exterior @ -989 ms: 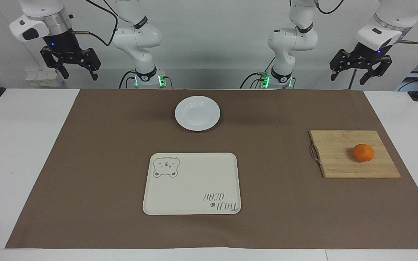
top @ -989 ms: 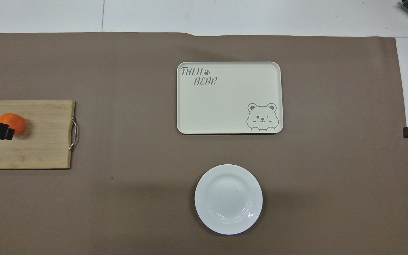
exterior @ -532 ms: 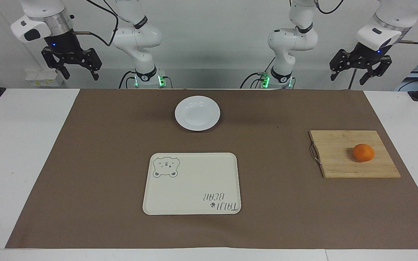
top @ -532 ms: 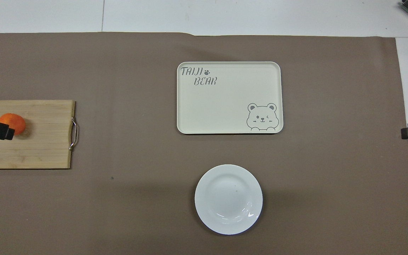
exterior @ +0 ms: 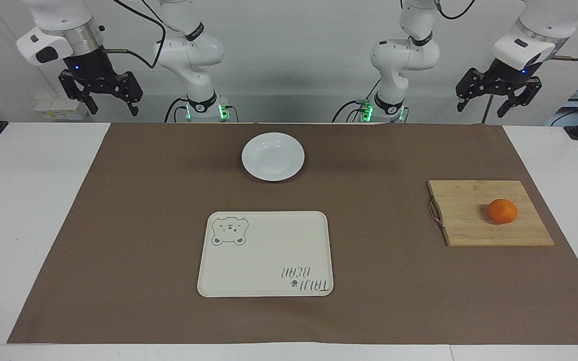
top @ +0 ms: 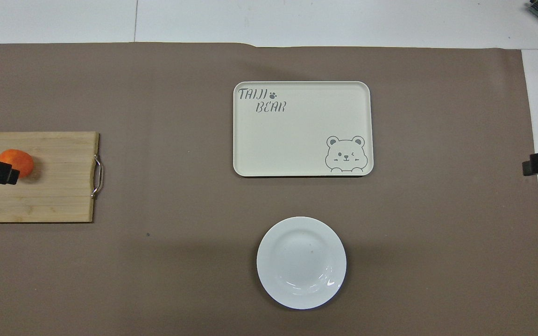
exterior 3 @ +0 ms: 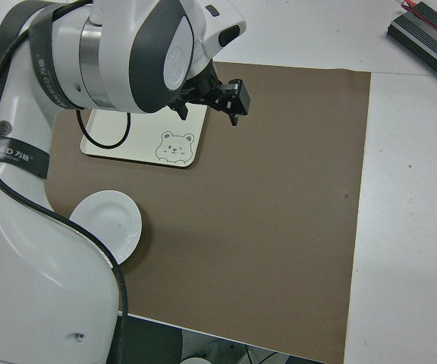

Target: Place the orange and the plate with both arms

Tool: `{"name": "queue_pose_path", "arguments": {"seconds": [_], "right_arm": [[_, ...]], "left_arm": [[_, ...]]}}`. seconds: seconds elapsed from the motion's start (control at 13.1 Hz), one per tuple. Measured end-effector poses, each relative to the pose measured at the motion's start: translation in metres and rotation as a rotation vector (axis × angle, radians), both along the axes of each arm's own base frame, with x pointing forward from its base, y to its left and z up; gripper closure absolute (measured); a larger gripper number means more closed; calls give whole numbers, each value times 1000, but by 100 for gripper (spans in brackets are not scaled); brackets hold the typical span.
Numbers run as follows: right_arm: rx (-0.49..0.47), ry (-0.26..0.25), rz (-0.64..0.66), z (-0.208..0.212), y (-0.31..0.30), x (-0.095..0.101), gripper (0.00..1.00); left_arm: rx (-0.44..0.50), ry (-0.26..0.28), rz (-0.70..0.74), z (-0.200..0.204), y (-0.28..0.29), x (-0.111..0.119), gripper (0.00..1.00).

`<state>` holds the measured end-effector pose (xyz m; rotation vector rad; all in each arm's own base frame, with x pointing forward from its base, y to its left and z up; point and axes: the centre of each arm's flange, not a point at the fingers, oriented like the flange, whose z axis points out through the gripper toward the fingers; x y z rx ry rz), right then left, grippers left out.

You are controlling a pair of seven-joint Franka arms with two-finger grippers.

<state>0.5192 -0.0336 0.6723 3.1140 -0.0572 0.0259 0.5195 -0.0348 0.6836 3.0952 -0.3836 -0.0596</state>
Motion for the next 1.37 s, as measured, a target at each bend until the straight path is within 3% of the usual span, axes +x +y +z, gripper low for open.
{"name": "queue_pose_path", "arguments": {"seconds": [1.37], "right_arm": [[-1, -5, 20, 0, 0, 1, 0]], "left_arm": [[-1, -12, 33, -9, 21, 6, 0]]}}
